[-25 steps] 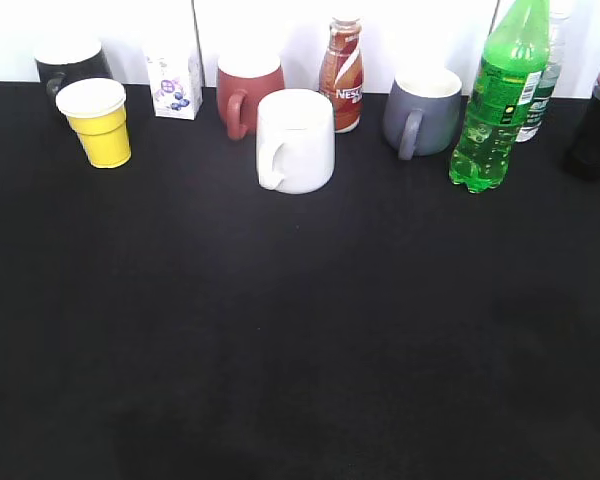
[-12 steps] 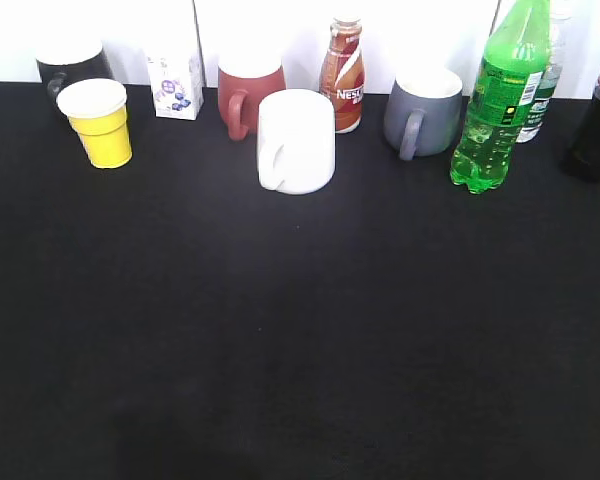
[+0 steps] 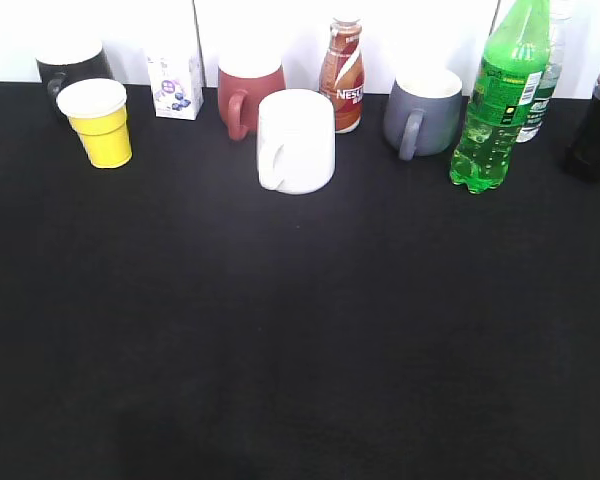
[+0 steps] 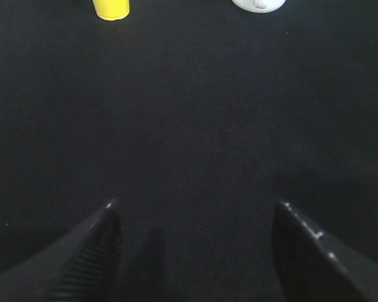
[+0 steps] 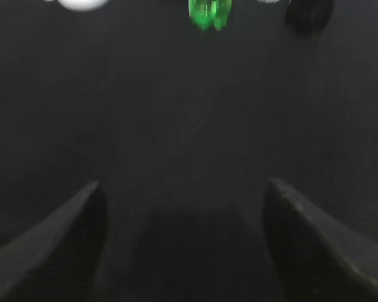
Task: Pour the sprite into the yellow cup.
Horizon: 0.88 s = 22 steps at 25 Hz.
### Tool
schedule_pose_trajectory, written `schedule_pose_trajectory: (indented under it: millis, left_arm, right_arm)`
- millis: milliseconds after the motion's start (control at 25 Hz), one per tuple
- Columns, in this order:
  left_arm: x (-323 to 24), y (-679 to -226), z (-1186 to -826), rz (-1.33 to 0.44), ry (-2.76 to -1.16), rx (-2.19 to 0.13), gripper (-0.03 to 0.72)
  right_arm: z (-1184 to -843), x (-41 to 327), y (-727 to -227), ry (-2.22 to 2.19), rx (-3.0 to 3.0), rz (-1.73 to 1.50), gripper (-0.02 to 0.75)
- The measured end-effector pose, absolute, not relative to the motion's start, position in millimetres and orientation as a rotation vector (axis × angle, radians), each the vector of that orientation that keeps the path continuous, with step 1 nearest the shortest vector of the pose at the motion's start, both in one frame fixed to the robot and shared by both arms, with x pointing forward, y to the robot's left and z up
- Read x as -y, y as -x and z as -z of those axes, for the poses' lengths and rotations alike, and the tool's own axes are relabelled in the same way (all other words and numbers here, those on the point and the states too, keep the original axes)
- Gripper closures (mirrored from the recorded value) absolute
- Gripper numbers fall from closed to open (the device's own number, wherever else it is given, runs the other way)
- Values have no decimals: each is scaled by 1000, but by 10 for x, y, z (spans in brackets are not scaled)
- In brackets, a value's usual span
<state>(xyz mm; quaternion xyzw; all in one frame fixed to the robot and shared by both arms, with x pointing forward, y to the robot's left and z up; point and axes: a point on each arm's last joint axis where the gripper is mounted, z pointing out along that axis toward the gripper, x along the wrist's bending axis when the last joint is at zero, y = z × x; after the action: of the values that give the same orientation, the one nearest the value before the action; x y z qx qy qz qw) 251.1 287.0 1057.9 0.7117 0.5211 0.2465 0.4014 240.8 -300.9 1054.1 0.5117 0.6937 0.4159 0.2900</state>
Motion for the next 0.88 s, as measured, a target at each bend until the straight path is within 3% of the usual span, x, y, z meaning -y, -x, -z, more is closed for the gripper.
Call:
schedule_pose_trajectory:
  millis: [200,520,760,880]
  left_arm:
    - [-2869,-2512,-10581,-625,-1797,-1316,125]
    - [-2871,-2512,-10582,-629,-1792,-1321,125]
    - [-2904,-2305,-10583,-845,-1570,-1431,125]
    - [-2903,-2303,-10577,-864,-1552,-1452,125]
  right_arm:
    - [-10526,2912,-2662,-1452,-1967,-975,153]
    - [-10525,2913,-2673,-1467,-1958,-964,153]
    - [-10553,3016,-2359,-1590,-1487,-954,153]
    - [-10552,3003,-2330,-1589,-1467,-975,153]
